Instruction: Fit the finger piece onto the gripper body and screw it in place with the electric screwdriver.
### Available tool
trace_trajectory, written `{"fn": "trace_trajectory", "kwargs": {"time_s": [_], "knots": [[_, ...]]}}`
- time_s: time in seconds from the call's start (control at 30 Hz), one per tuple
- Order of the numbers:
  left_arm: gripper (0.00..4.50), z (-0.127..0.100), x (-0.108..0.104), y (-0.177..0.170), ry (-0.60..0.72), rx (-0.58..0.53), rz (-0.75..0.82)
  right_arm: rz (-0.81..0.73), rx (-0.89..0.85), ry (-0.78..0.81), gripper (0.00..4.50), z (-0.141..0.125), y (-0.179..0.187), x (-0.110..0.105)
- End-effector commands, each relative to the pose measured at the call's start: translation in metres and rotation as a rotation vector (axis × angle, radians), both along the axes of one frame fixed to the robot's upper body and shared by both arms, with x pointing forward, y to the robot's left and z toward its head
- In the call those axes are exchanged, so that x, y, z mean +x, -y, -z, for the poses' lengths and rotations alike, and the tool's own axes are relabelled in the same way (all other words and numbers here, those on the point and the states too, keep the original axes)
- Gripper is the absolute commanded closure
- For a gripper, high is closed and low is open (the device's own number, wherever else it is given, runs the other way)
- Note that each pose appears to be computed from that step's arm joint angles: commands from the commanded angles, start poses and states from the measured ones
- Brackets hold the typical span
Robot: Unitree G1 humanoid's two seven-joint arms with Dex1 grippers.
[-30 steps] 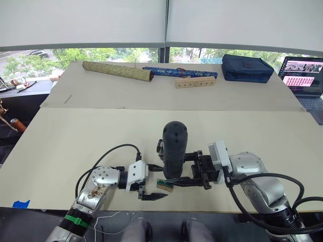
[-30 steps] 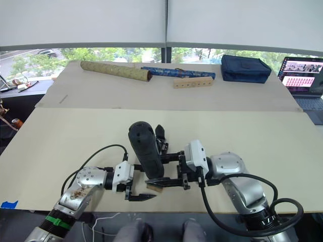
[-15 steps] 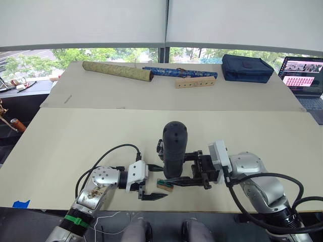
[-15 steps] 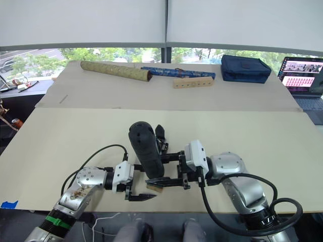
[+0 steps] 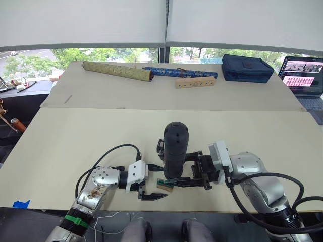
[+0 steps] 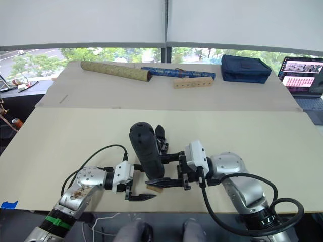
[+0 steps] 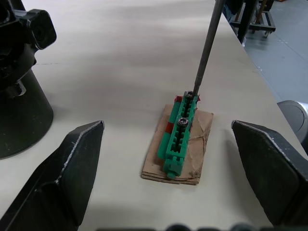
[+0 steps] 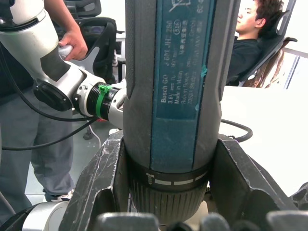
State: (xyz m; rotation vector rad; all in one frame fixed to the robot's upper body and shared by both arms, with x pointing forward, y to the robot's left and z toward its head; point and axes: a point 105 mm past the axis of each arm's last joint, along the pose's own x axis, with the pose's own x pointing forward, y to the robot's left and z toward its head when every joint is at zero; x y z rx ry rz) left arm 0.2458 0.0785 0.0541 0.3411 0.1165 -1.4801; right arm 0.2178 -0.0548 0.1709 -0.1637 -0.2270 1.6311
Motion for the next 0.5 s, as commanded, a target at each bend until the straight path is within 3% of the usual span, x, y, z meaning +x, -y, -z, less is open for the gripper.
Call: {"fn": "trace_trajectory", "kwargs": {"time_s": [0.03,0.5], "knots": [[0.0,0.0239,-0.0105,-0.0007,-0.103,0.042,-0.004,-0.028,0.036,0.03,2.6,-0.01,-0.0007,-0.0059],[0.0,0.0244,-0.0117,-0.0009,-0.103,0.042,-0.005,-0.012,0.041,0.05,2.6,-0.0107,-0.0012,-0.003]]}}
